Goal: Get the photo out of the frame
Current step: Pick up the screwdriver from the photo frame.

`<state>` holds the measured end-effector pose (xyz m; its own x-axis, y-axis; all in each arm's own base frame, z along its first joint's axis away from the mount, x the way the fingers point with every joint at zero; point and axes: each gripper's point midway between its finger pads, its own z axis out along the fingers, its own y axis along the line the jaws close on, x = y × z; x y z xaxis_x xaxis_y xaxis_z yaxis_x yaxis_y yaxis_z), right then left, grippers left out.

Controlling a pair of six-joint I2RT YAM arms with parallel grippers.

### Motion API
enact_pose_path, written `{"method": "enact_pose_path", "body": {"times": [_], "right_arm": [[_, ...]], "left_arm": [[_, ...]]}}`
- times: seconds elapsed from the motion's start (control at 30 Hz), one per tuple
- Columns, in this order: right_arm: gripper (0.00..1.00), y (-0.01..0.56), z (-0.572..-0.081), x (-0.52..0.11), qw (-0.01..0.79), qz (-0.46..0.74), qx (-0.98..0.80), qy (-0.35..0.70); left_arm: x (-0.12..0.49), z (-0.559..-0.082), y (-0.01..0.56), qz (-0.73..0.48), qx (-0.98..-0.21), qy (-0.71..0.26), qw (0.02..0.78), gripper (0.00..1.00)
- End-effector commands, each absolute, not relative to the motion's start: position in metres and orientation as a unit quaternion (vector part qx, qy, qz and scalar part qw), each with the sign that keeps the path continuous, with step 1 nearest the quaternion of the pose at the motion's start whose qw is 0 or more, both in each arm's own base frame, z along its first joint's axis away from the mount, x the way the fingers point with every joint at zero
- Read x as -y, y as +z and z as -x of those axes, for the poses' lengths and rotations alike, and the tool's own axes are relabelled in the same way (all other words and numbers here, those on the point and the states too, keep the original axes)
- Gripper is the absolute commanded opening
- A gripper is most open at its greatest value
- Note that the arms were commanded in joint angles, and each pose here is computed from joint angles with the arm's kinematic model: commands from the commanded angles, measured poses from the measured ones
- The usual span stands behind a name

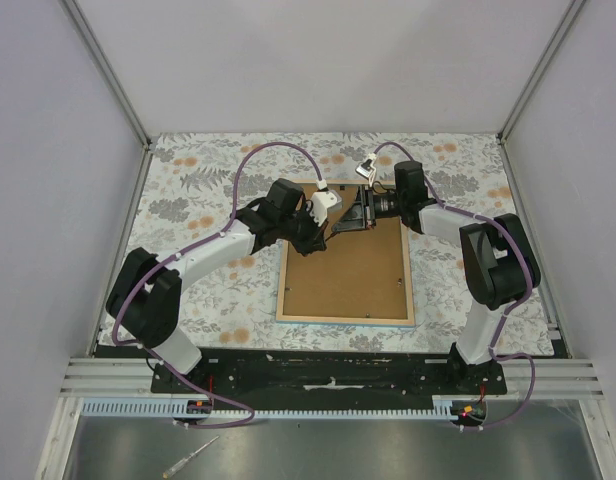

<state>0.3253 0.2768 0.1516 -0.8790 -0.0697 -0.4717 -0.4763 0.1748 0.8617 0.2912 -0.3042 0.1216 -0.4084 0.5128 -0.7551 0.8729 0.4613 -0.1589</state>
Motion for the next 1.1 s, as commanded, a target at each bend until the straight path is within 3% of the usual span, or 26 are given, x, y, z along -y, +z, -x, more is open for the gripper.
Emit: {"method": "enact_pose_path", "body": {"times": [0.0, 0.17, 0.43, 0.53, 0.63, 0.67, 0.7, 0.77, 0.83, 0.97, 1.07], "right_arm": [[0.32, 0.164, -0.321, -0.280, 0.175, 0.205, -0.735, 0.622], [0.40, 0.163, -0.316, -0.284, 0.167, 0.209, -0.735, 0.624], [0.42, 0.165, -0.310, -0.290, 0.166, 0.222, -0.731, 0.624], [0.33, 0.164, -0.308, -0.291, 0.164, 0.225, -0.731, 0.623], [0.01, 0.164, -0.312, -0.291, 0.176, 0.226, -0.734, 0.616], [0.00, 0.165, -0.313, -0.291, 0.181, 0.227, -0.736, 0.611], [0.00, 0.166, -0.316, -0.291, 0.192, 0.233, -0.738, 0.604], [0.00, 0.171, -0.322, -0.288, 0.218, 0.244, -0.742, 0.585], [0.00, 0.178, -0.328, -0.283, 0.248, 0.251, -0.748, 0.563], [0.00, 0.195, -0.340, -0.267, 0.308, 0.251, -0.760, 0.514], [0.00, 0.206, -0.346, -0.254, 0.344, 0.256, -0.762, 0.485]], "left_arm": [[0.312, -0.295, 0.135, -0.440, -0.779, -0.292, 0.338, 0.02], [0.312, -0.295, 0.136, -0.438, -0.779, -0.292, 0.339, 0.02], [0.312, -0.295, 0.139, -0.438, -0.778, -0.293, 0.341, 0.02], [0.313, -0.295, 0.139, -0.438, -0.778, -0.294, 0.341, 0.02], [0.313, -0.295, 0.140, -0.438, -0.778, -0.294, 0.342, 0.02], [0.313, -0.295, 0.140, -0.438, -0.778, -0.295, 0.342, 0.07], [0.313, -0.294, 0.141, -0.439, -0.776, -0.295, 0.342, 0.17], [0.311, -0.295, 0.144, -0.438, -0.776, -0.291, 0.349, 0.49], [0.308, -0.298, 0.153, -0.436, -0.773, -0.281, 0.365, 0.70], [0.294, -0.307, 0.171, -0.423, -0.770, -0.254, 0.404, 0.89], [0.276, -0.325, 0.180, -0.388, -0.779, -0.229, 0.436, 0.90]]}}
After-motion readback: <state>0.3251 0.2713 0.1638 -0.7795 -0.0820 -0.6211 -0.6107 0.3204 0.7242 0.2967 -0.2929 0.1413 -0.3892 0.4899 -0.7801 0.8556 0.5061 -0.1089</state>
